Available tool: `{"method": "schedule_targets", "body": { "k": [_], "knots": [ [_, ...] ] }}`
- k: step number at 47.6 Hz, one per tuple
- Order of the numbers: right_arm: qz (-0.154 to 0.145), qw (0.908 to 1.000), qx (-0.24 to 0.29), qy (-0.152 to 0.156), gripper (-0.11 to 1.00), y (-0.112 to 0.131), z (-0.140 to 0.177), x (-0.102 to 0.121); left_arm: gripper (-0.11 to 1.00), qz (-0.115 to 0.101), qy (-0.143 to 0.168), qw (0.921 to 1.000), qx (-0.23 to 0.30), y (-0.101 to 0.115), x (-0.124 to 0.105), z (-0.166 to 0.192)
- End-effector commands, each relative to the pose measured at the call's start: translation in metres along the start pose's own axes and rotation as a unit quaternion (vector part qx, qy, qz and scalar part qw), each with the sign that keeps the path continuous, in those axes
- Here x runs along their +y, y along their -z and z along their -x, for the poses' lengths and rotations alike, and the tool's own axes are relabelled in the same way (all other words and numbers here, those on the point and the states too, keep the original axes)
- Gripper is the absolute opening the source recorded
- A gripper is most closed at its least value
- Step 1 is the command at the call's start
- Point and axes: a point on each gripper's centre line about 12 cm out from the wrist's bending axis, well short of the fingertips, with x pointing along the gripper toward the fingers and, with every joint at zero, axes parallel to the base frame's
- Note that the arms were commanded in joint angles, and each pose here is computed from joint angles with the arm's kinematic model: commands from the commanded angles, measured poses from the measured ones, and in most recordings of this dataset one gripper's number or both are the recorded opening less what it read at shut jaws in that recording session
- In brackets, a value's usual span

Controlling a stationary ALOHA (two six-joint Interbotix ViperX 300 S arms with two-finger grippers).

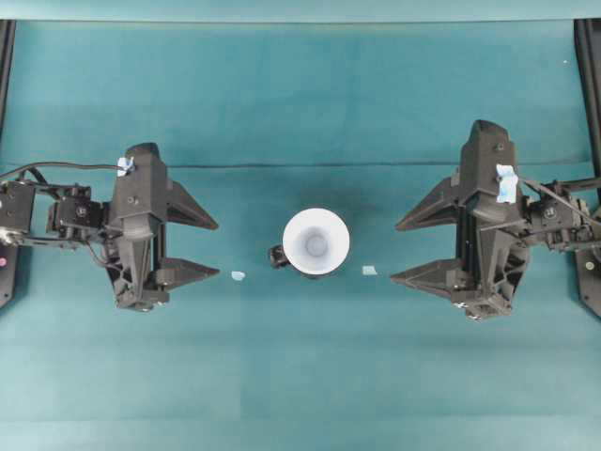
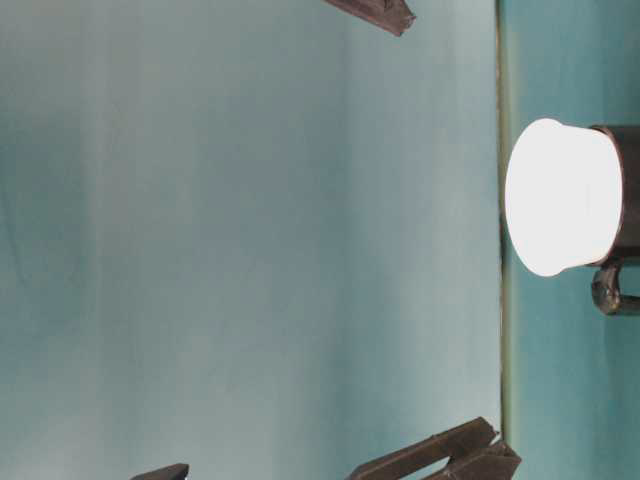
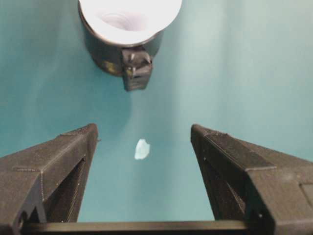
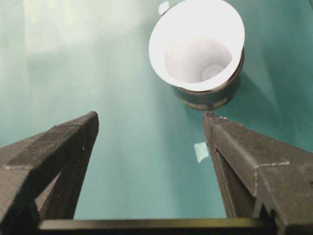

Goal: Put a paper cup into the cup holder on your left arm.

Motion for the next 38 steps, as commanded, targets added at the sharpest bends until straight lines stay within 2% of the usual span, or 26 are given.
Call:
{"method": "schedule_targets", "body": {
  "k": [1,38],
  "knots": [
    [-0.005,0.9998,-0.016,-0.006,0.89,-0.0078,0.0042,0.0027,0.83,0.0,0.003,0.9999,-0.017,-0.0101,-0.0017,0.002],
    [-0.01,0.9999,-0.004,0.004,0.89,-0.006,0.0027,-0.0021,0.83,0.003,0.002,0.9999,-0.011,-0.0078,-0.0014,0.0005]
  ]
}}
